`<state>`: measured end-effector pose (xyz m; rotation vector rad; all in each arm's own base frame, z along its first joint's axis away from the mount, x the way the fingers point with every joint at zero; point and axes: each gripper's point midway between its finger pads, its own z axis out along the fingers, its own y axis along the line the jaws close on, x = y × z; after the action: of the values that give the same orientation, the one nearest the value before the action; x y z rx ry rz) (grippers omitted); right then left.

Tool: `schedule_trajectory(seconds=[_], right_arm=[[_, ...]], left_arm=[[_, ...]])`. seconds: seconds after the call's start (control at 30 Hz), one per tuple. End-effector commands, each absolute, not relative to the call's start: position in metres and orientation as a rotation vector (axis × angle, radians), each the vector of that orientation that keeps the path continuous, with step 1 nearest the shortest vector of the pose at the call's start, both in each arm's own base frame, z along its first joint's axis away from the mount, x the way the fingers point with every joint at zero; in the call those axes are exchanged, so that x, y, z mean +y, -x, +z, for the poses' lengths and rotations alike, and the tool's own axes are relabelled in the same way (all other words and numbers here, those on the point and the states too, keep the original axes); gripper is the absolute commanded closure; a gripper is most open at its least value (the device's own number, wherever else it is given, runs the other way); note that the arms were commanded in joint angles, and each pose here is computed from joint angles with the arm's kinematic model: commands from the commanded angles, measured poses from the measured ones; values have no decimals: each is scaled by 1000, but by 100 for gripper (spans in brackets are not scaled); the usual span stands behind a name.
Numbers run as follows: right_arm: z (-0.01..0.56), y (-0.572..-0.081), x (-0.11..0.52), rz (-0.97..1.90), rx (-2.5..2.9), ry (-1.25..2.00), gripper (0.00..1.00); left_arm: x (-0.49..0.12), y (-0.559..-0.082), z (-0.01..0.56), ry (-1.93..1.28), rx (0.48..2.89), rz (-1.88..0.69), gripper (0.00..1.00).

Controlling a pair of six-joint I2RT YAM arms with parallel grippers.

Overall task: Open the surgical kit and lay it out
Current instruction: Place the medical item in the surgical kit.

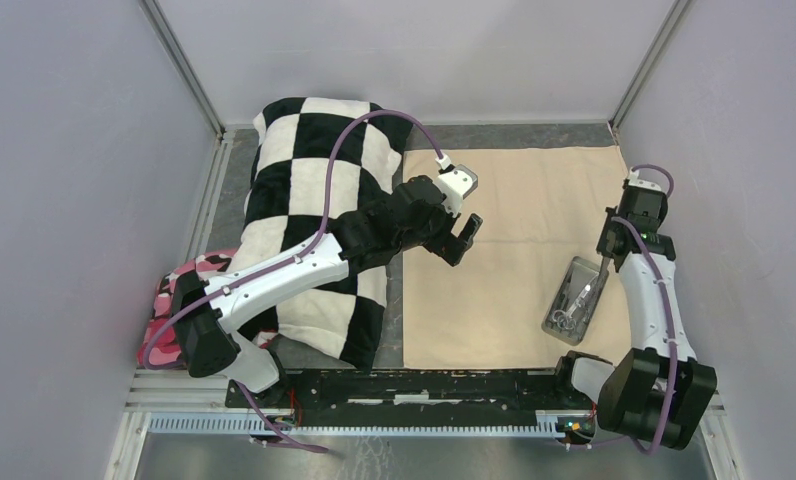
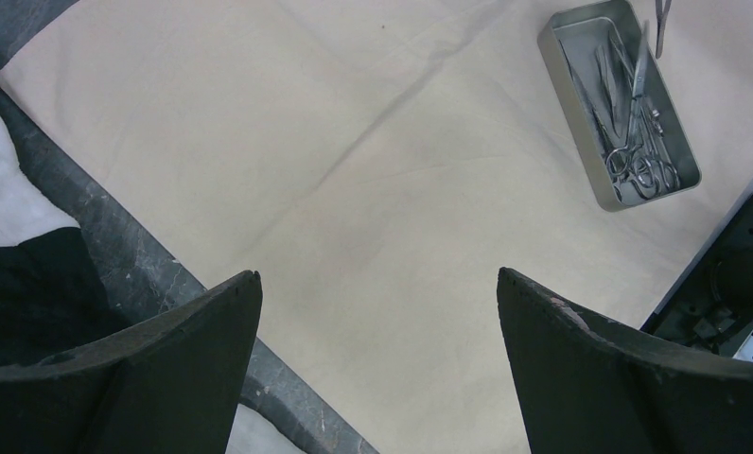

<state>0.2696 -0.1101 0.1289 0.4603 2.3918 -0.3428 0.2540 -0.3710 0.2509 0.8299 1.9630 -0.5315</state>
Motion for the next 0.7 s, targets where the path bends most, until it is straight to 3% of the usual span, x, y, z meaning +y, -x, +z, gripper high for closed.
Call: schedule_trajectory(seconds=[0.0,0.27,0.43,0.67], right_arm=[[160,-275,-124,-432,2314,-471,100],[183,-298,-103,-309,2283,-285,100],[165,-333,23,168,2326,315,100],[100,-297,157,743,2424,869,100]], left_arm=[[-373,-254,278,-843,1877,-545,0],[-372,-256,276,-840,1879,-529,0],[-368,-261,278,-797,1892,-497,0],[-303,-305,300,-427,1894,-138,0]])
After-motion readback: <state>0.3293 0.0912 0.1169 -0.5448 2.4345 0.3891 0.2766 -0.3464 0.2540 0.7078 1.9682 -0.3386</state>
